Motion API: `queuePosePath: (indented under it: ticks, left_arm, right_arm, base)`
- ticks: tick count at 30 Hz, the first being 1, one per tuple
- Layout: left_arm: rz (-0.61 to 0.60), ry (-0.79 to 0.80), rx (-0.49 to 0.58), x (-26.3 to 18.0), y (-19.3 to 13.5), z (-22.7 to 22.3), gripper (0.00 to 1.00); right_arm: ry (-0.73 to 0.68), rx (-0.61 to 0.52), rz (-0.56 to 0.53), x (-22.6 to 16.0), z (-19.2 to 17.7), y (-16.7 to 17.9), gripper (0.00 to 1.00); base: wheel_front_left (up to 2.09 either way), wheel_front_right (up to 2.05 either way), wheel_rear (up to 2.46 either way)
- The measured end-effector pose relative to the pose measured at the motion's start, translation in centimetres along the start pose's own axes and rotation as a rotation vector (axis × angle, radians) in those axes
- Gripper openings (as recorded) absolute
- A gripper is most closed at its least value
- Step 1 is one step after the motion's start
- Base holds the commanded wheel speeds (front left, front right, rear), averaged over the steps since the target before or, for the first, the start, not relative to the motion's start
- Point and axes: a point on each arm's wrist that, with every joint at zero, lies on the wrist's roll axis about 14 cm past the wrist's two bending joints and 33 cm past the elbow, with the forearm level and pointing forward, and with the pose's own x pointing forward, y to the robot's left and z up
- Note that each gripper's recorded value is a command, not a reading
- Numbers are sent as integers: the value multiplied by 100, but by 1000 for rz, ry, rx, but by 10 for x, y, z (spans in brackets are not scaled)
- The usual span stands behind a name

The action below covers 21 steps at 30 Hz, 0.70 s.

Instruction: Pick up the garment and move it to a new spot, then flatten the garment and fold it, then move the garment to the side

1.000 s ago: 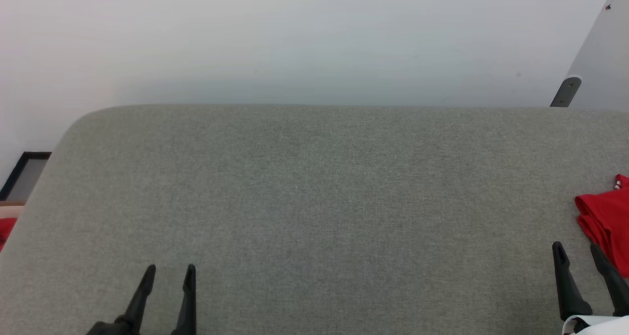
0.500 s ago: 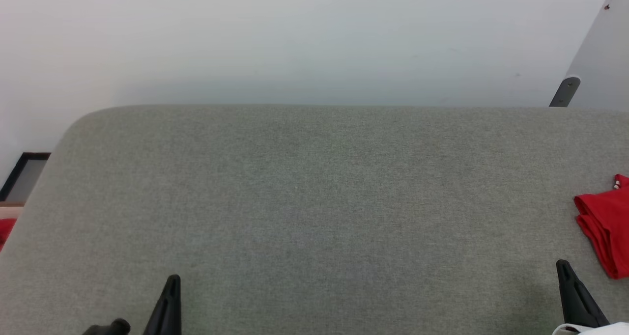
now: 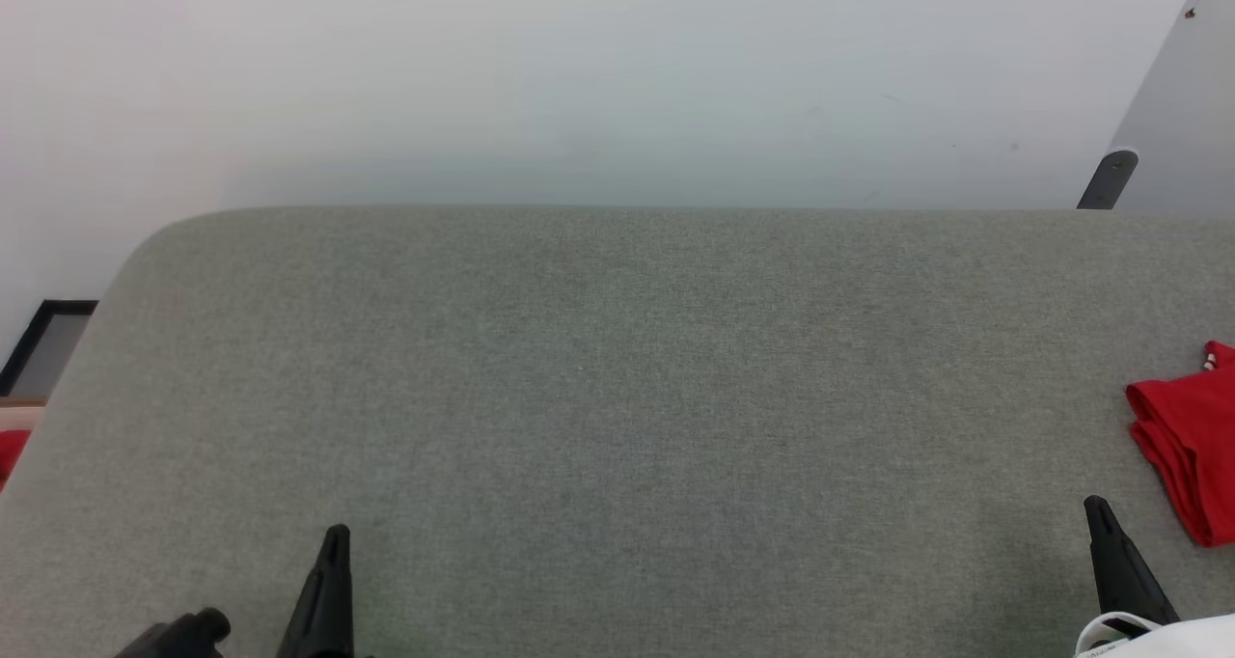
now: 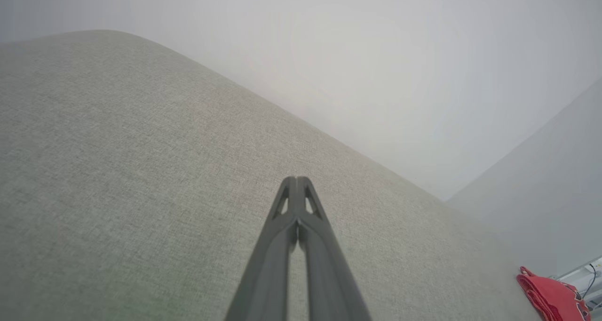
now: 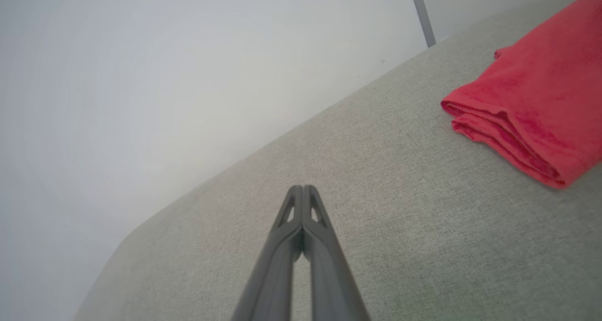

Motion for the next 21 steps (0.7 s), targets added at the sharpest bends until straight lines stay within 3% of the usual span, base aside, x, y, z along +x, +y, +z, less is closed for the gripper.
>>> queuePosePath:
  ticks: [21]
  left_arm:
    - [26, 10, -296, 13, 0, 2, 0]
  right_arm:
    - [-2, 279, -5, 9, -2, 3, 0]
  base:
    - [0, 0, 0]
